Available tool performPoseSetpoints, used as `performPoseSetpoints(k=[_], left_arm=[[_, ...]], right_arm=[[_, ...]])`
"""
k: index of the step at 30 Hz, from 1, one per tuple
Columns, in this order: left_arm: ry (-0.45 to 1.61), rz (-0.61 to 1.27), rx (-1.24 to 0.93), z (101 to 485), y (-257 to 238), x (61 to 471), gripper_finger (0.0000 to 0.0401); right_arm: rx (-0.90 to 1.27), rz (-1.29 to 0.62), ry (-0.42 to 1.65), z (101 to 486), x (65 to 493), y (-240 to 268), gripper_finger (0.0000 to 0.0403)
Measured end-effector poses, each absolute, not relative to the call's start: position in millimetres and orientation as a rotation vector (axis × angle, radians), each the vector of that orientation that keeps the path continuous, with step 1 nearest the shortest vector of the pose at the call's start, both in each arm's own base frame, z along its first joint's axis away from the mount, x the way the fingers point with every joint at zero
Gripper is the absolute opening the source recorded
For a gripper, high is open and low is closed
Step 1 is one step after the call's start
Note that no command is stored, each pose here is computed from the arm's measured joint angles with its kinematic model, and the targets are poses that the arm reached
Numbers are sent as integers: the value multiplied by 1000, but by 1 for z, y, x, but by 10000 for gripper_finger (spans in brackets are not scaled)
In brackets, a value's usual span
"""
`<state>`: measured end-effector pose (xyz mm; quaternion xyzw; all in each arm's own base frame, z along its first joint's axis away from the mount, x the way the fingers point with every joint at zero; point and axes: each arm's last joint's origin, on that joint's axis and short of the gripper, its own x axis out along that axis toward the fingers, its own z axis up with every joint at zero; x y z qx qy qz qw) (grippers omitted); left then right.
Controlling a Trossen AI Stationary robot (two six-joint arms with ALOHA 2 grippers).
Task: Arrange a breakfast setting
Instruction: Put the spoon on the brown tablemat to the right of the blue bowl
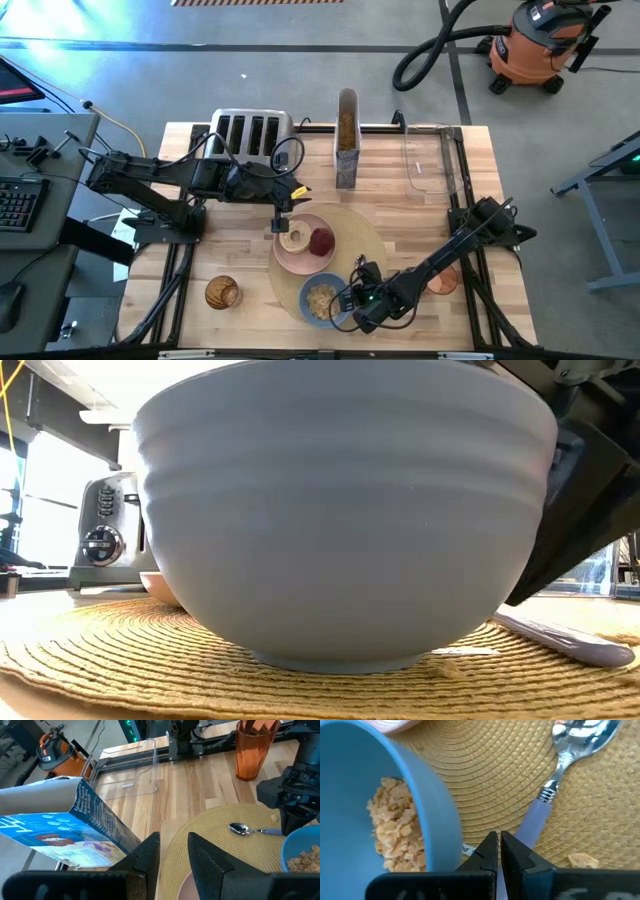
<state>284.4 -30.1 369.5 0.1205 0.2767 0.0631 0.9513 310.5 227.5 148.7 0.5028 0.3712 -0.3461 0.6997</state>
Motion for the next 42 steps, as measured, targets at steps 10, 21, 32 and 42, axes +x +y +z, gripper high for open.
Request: performPoseSetpoints(k=[10, 21, 32, 42], left_arm=[[562, 128, 244, 369, -30, 284, 90], [562, 128, 245, 370, -30, 284, 90], [562, 128, 245, 370, -30, 284, 90], [562, 128, 244, 369, -30, 284, 90]], right_arm=[[1119, -774, 835, 148, 310, 227, 0], [1114, -787, 838, 145, 310, 227, 0], [1110, -789, 842, 141, 311, 228, 0], [1107, -794, 860, 140, 310, 228, 0]])
